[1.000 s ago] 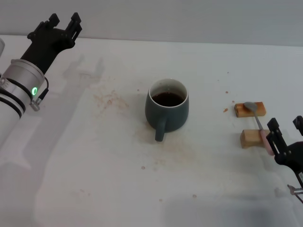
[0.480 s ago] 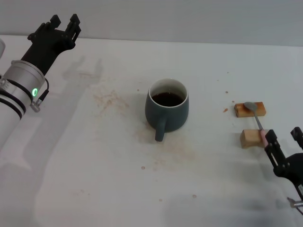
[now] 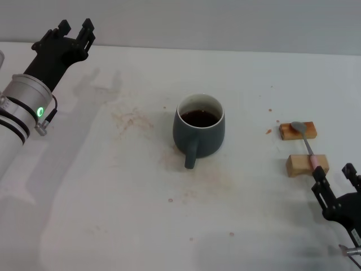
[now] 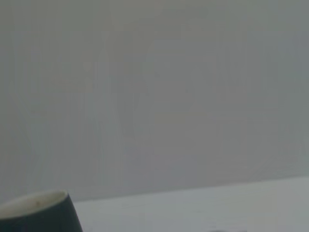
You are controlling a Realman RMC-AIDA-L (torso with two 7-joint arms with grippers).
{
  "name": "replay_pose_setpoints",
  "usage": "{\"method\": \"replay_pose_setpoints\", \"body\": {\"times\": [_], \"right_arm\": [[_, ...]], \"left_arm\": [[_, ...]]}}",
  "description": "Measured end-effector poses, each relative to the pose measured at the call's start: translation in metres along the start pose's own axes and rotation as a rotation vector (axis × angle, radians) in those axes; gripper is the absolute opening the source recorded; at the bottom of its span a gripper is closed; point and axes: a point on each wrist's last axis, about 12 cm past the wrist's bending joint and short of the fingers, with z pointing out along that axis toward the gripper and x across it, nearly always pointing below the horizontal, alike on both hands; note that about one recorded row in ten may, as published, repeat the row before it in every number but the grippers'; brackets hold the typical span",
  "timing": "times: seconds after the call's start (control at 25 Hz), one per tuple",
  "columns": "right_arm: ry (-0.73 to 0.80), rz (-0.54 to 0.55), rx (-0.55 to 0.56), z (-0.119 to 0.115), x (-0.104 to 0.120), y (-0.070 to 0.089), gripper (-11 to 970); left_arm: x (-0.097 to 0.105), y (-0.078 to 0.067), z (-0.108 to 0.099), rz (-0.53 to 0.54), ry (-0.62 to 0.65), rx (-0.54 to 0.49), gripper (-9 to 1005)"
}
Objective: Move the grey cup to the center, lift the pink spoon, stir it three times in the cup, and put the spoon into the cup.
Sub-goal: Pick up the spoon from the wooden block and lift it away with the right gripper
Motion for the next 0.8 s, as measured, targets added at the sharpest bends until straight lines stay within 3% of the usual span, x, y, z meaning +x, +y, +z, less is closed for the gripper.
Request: {"method": "replay_pose_setpoints", "body": {"times": [0.8], "right_arm": [[0.047, -0.005, -0.003, 0.0076, 0.0041, -0.0013, 599]], "left_arm": [[0.0012, -0.0007, -0.0004, -0.004, 0.003, -0.001, 552]]}}
